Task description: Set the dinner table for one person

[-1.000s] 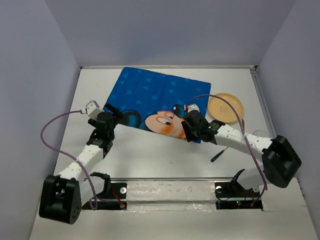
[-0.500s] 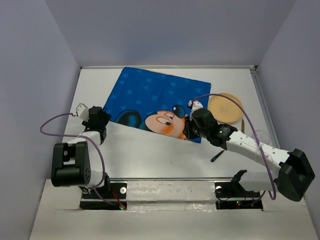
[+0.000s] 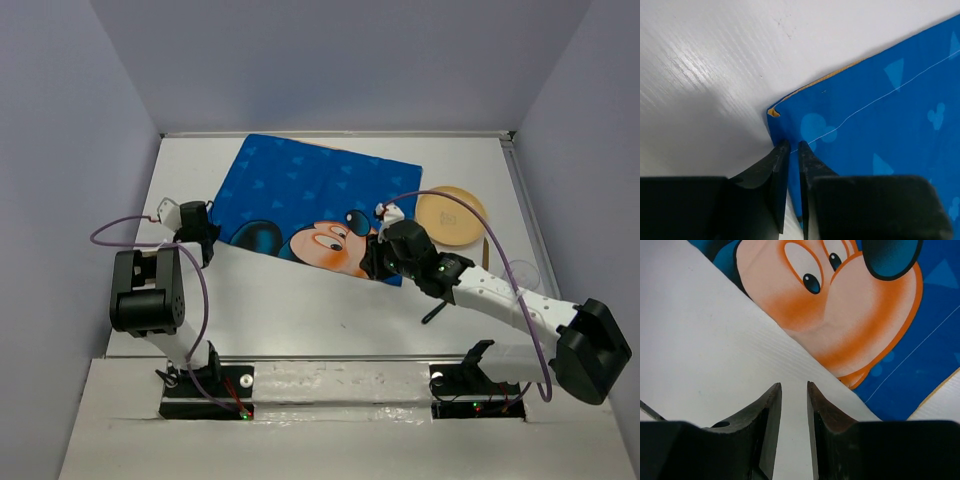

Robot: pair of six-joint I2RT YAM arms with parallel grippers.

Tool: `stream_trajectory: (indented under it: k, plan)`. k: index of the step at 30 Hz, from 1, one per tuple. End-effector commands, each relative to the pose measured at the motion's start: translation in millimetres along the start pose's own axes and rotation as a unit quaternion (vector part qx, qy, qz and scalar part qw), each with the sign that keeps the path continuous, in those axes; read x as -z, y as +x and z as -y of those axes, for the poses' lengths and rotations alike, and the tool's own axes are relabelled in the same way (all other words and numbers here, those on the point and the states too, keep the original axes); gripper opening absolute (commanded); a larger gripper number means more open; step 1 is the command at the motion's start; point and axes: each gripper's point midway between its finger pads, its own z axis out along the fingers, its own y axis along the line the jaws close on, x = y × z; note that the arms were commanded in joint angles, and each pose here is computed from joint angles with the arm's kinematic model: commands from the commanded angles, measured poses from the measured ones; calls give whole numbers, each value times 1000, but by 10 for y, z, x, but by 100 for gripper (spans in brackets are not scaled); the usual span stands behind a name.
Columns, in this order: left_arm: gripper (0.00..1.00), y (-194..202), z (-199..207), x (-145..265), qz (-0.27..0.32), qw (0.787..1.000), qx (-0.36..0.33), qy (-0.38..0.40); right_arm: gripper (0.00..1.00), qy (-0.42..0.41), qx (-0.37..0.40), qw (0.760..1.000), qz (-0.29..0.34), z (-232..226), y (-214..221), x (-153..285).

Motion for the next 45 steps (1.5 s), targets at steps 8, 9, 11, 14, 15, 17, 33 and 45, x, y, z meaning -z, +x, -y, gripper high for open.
stream_trajectory:
  k: [8,9,11,14,15,17,33,45]
  plan:
    - [0,-110,-64,116,16,1000,-6,-8,33,23,10,997,73,51,-388,143]
    - [0,-90,-107,143,16,1000,-5,-10,33,22,9,997,76,46,-399,155]
    - [0,-140,-90,195,24,1000,-10,-4,33,20,8,997,77,41,-405,164]
    - [0,-123,-143,265,22,1000,-13,-5,34,15,8,997,75,25,-392,154]
    - [0,-123,-146,281,22,1000,-11,-4,34,13,8,997,73,16,-384,151]
    - [0,-106,-116,327,16,1000,-10,8,34,11,8,997,72,13,-368,147]
    - [59,-287,-24,151,34,999,-5,1,36,-4,6,998,65,-40,-336,94]
    - [0,-128,-73,-59,-2,1000,1,-17,37,17,7,997,72,34,-361,68]
